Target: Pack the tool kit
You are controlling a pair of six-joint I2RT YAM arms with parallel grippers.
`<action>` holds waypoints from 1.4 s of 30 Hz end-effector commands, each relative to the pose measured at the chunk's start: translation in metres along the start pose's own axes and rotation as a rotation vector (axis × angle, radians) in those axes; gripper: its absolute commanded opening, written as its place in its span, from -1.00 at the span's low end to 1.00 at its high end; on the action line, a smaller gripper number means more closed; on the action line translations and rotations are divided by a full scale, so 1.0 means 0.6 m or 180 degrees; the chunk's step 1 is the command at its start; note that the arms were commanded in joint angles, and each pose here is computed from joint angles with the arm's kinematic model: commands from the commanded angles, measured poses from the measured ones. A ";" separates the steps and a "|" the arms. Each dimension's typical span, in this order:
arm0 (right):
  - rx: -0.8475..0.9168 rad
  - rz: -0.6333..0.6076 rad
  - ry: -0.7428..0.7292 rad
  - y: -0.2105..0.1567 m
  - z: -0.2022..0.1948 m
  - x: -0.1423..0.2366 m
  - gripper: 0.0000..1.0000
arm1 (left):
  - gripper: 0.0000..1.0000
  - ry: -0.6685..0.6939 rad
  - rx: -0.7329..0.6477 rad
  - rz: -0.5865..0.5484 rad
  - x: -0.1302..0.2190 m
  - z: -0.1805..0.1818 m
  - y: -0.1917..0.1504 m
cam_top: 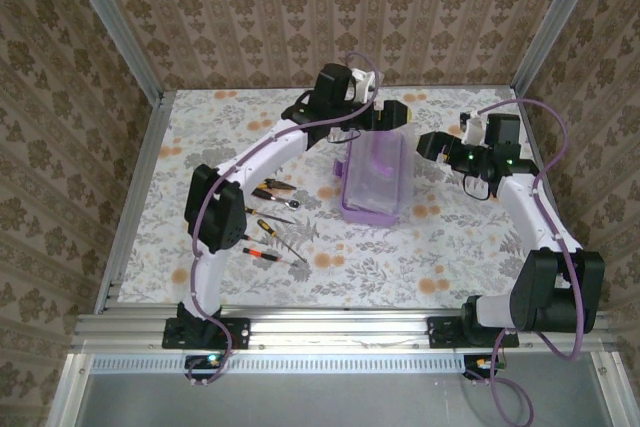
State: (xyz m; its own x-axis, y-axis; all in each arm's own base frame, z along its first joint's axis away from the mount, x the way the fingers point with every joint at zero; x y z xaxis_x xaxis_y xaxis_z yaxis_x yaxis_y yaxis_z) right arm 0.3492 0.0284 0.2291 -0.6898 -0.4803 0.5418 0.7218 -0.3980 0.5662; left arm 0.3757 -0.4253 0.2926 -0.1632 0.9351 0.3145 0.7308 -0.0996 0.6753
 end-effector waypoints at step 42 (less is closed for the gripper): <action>0.0922 0.1182 -0.1346 -0.065 0.043 -0.230 0.87 | 1.00 0.0863 0.0633 -0.0249 0.181 0.217 -0.133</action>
State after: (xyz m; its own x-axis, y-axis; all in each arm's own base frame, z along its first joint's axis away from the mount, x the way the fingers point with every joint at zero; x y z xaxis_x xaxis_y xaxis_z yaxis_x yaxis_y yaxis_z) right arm 0.4207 0.1350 0.1651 -0.4564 -0.2419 0.8562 0.8873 -0.0519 0.4583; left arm 0.3838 -0.2709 0.1908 -0.3839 0.7974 0.4656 0.8139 0.0541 0.5784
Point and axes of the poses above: each hand's point on the last joint's axis, 136 mm out from that joint toward the fingers, its own x axis back along the fingers, its own z axis along the line the jaws close on, y = z × x, the point moved 5 cm from there along x, back along the fingers, and after that the axes turned 3 degrees about -x, right-handed, at the moved point
